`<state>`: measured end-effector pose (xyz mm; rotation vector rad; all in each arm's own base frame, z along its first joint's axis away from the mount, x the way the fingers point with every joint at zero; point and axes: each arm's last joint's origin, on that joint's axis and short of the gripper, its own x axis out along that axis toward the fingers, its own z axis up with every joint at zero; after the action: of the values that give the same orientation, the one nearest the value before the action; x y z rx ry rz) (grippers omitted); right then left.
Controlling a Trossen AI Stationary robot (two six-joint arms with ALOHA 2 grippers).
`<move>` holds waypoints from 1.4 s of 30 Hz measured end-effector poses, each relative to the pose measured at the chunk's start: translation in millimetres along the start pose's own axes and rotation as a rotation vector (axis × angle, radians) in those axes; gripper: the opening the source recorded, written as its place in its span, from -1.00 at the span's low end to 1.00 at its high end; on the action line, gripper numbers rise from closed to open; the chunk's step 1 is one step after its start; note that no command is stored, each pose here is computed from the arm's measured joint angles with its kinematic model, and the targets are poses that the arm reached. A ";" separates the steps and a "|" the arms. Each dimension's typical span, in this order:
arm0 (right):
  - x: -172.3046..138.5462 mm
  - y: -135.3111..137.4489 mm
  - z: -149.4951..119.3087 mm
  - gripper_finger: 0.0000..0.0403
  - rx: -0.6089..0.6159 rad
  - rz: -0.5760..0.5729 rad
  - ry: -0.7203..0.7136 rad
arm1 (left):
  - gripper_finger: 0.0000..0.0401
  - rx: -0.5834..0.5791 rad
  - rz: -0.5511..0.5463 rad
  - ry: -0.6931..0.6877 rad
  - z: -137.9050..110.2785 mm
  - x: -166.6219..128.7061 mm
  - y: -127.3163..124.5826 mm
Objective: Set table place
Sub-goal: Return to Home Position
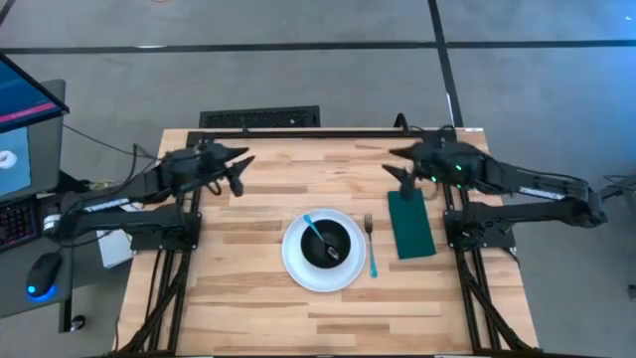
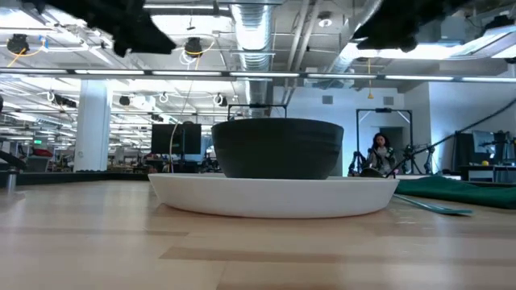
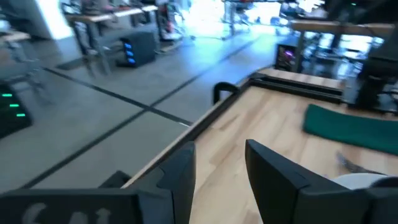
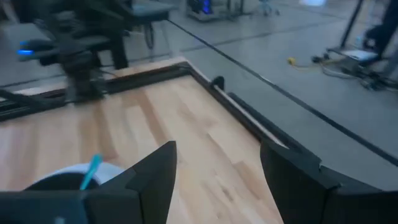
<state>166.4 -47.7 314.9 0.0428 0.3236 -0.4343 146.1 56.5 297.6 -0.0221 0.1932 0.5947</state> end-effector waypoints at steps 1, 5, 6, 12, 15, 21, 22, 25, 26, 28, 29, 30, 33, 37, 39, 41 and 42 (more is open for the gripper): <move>-5.4 1.6 -6.2 0.27 -0.001 0.016 -0.023 | -0.35 -0.005 0.021 -0.014 -5.3 -5.2 2.2; -20.0 6.1 -30.6 0.27 0.001 0.074 -0.110 | -0.35 -0.018 0.070 -0.043 -25.8 -19.6 8.0; -22.0 6.6 -36.8 0.27 0.002 0.084 -0.126 | -0.35 -0.017 0.070 -0.040 -31.9 -21.7 8.8; -25.1 6.4 -71.6 0.27 0.005 0.104 -0.180 | -0.35 -0.036 0.079 -0.054 -58.7 -27.9 11.3; -24.5 5.4 -87.4 0.27 0.005 0.102 -0.187 | -0.35 -0.037 0.074 -0.051 -71.7 -28.3 11.5; -22.8 4.1 -113.1 0.27 -0.006 0.102 -0.230 | -0.35 -0.076 0.068 -0.072 -100.1 -25.6 11.1; -23.0 3.9 -116.5 0.27 -0.009 0.103 -0.233 | -0.35 -0.078 0.068 -0.073 -105.2 -25.1 11.1; -23.8 3.3 -124.0 0.27 -0.003 0.106 -0.267 | -0.35 -0.082 0.067 -0.081 -116.4 -24.7 11.1; -24.0 3.1 -126.4 0.27 -0.002 0.107 -0.272 | -0.35 -0.083 0.067 -0.079 -119.4 -24.7 11.2; -25.1 2.7 -130.2 0.27 0.008 0.111 -0.274 | -0.35 -0.092 0.066 -0.087 -124.2 -25.0 11.4; -25.5 2.6 -131.9 0.27 0.018 0.118 -0.277 | -0.35 -0.092 0.066 -0.088 -126.8 -25.1 11.5; -25.9 2.6 -133.5 0.27 0.022 0.127 -0.283 | -0.35 -0.093 0.066 -0.090 -129.0 -25.3 11.6; -25.9 2.8 -141.1 0.27 0.025 0.145 -0.296 | -0.35 -0.098 0.068 -0.091 -136.9 -25.8 11.9; -24.8 3.8 -153.4 0.27 0.024 0.160 -0.303 | -0.35 -0.103 0.063 -0.144 -137.0 -27.9 12.4; -25.3 4.4 -156.7 0.27 0.027 0.170 -0.321 | -0.35 -0.083 0.056 -0.153 -136.4 -28.8 12.4; -24.6 5.0 -162.3 0.27 0.027 0.177 -0.327 | -0.35 -0.077 0.060 -0.159 -136.1 -29.6 12.8; -24.6 5.4 -164.3 0.27 0.027 0.182 -0.329 | -0.35 -0.078 0.063 -0.159 -136.0 -29.6 12.8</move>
<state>98.5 -14.8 166.8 0.0260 -0.0110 -0.2588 91.2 40.3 170.1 -0.0438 0.0160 0.6634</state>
